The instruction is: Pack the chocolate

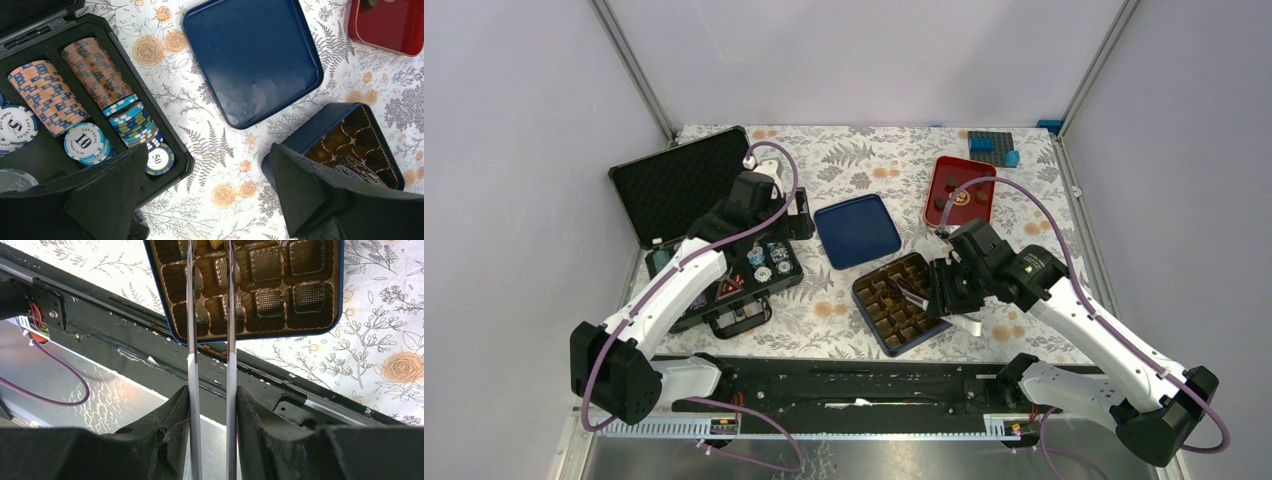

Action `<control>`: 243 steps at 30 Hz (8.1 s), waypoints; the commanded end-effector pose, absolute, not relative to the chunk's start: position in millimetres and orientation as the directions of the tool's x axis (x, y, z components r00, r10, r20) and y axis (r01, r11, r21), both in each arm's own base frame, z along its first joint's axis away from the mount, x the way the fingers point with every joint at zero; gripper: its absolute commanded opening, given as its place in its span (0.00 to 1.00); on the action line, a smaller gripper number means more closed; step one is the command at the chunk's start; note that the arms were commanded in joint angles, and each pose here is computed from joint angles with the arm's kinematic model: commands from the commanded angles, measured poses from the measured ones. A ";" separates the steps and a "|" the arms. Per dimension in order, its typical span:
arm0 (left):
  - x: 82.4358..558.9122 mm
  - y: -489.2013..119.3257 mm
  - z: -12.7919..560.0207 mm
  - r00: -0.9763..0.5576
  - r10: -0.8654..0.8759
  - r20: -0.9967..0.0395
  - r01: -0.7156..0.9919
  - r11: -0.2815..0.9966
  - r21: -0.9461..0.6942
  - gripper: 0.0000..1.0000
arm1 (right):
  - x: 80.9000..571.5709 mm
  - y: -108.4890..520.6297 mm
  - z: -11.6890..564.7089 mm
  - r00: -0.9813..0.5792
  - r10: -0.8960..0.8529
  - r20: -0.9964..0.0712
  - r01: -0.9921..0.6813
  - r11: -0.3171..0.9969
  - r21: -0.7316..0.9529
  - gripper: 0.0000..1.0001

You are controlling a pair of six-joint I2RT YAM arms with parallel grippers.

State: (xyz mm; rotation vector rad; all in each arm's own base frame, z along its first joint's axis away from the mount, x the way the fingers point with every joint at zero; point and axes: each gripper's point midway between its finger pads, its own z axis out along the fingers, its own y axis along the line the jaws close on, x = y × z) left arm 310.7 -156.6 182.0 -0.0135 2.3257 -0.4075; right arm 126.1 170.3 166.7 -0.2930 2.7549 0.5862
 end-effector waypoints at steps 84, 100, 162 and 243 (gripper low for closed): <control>324.0 -157.6 176.0 -0.706 -0.096 -0.701 0.127 0.958 -0.259 0.99 | 355.9 98.8 114.4 -0.789 -0.035 -0.613 -0.034 0.999 -0.014 0.45; 324.7 -156.8 175.4 -0.706 -0.089 -0.703 0.128 0.959 -0.251 0.99 | 368.8 97.6 113.7 -0.782 -0.041 -0.622 -0.021 0.999 -0.040 0.44; 328.0 -157.1 191.9 -0.678 -0.094 -0.729 0.140 0.957 -0.253 0.99 | 161.8 141.5 202.2 -0.882 -0.196 -0.428 -0.322 0.914 0.245 0.18; 323.7 -158.0 190.8 -0.667 -0.075 -0.742 0.174 0.952 -0.252 0.99 | 372.4 81.9 151.9 -0.718 0.025 -0.695 0.067 0.997 -0.033 0.36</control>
